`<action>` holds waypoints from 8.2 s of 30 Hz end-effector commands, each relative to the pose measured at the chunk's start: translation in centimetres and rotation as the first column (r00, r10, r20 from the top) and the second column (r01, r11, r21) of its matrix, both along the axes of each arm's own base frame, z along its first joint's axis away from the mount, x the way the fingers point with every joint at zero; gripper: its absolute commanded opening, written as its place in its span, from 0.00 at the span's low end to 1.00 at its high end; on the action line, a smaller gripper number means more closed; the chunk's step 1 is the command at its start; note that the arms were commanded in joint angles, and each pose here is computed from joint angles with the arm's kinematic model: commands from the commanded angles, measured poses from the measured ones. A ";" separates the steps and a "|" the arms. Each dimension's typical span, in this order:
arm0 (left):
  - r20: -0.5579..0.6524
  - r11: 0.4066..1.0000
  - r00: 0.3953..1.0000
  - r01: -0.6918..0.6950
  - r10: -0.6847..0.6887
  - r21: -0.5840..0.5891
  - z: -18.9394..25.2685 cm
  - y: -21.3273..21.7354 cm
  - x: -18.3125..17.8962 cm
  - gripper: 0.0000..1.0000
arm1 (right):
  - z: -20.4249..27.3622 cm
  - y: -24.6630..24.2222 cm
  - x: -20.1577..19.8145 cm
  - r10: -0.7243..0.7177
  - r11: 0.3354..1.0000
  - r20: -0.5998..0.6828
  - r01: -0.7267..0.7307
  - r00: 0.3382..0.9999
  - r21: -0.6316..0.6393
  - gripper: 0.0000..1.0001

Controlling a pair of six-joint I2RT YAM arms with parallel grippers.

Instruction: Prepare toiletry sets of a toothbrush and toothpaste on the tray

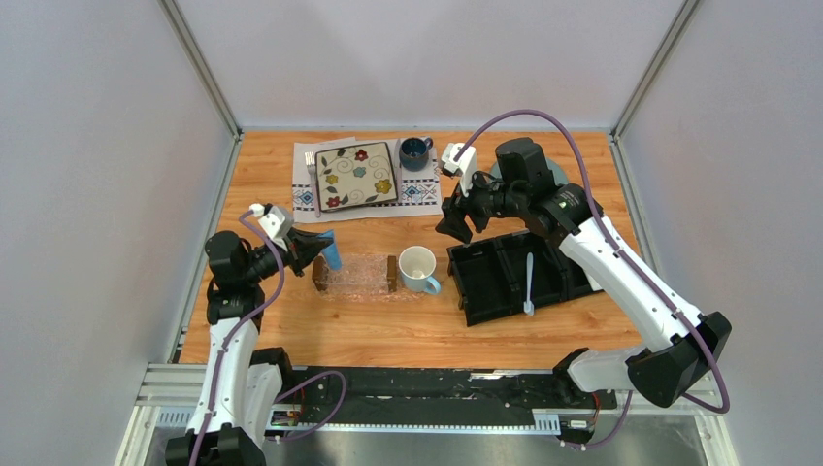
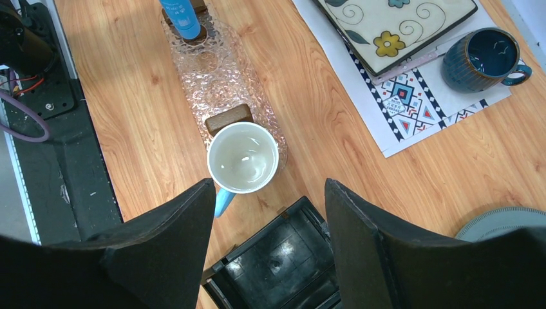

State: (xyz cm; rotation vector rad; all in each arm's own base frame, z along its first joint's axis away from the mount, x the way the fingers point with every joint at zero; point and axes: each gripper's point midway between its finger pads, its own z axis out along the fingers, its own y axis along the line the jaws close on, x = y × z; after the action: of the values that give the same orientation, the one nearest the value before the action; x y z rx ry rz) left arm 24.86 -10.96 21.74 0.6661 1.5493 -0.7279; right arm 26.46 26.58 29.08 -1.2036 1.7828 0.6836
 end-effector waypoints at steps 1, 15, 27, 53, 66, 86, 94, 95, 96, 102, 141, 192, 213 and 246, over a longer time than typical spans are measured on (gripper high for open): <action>0.059 0.999 0.998 0.023 -0.026 0.037 0.4 0.1 -0.3 0.00 | 1.3 -0.1 0.5 -0.002 1.000 0.070 0.001 0.998 0.021 0.67; 0.052 0.999 0.999 0.011 -0.013 0.033 -1.2 0.5 0.2 0.00 | 1.0 -0.1 0.4 0.004 1.000 0.066 -0.005 0.998 0.017 0.67; 0.047 1.000 0.999 0.013 -0.014 0.029 -1.3 0.6 0.4 0.00 | 0.8 -0.2 0.4 0.002 1.000 0.064 -0.003 0.998 0.013 0.67; 0.027 0.997 0.999 0.044 -0.045 0.056 -3.2 0.6 0.5 0.00 | 0.2 0.0 0.5 0.006 1.000 0.050 -0.007 0.999 0.007 0.67; -0.003 0.995 0.998 0.068 -0.068 0.073 -4.8 0.6 0.7 0.00 | -0.2 0.2 0.8 0.010 1.000 0.039 -0.010 0.999 0.000 0.67; -0.026 0.990 0.993 0.113 -0.111 0.084 -6.9 0.4 0.5 0.09 | -0.6 0.4 0.9 0.015 1.000 0.027 -0.015 1.000 -0.007 0.68; -0.031 0.986 0.991 0.131 -0.128 0.108 -7.7 0.3 0.0 0.29 | -0.9 0.3 1.0 0.011 1.000 0.025 -0.010 1.000 -0.016 0.68; -0.036 0.985 0.991 0.133 -0.130 0.110 -7.9 0.3 0.0 0.31 | -0.9 0.1 1.0 0.009 1.000 0.028 -0.009 1.000 -0.018 0.68; -0.033 0.984 0.991 0.134 -0.131 0.114 -7.8 0.3 -0.1 0.35 | -0.9 0.1 0.9 0.010 1.000 0.031 -0.010 0.999 -0.018 0.68; -0.031 0.981 0.990 0.138 -0.135 0.134 -7.8 0.4 -0.4 0.46 | -1.1 -0.4 0.7 0.004 0.999 0.040 -0.002 0.999 -0.036 0.68; -0.035 0.986 0.999 0.015 -0.009 0.166 -6.0 1.5 0.0 0.52 | -3.6 -3.6 1.2 -0.065 0.994 -0.009 0.064 0.998 -0.086 0.68; -0.014 0.977 0.999 -0.044 0.048 0.209 -1.3 2.0 -1.5 0.78 | -5.1 -14.3 1.7 -0.410 0.882 0.032 0.406 0.911 -0.239 0.69; 0.108 0.964 0.992 -0.090 0.065 0.249 10.5 2.1 -2.7 0.80 | -12.9 -30.0 0.6 -0.807 0.432 0.083 0.680 0.585 -0.593 0.67; 0.027 0.971 0.999 0.034 -0.041 0.238 8.4 1.8 0.0 0.80 | -22.4 -34.9 1.1 -0.853 0.158 0.182 0.574 0.489 -0.803 0.64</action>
State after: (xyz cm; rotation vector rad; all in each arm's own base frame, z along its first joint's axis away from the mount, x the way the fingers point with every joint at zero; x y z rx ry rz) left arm 24.95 -9.08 28.68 0.8409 1.6727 -0.5823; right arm 26.58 -7.80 7.15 -0.5064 2.7971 -0.6452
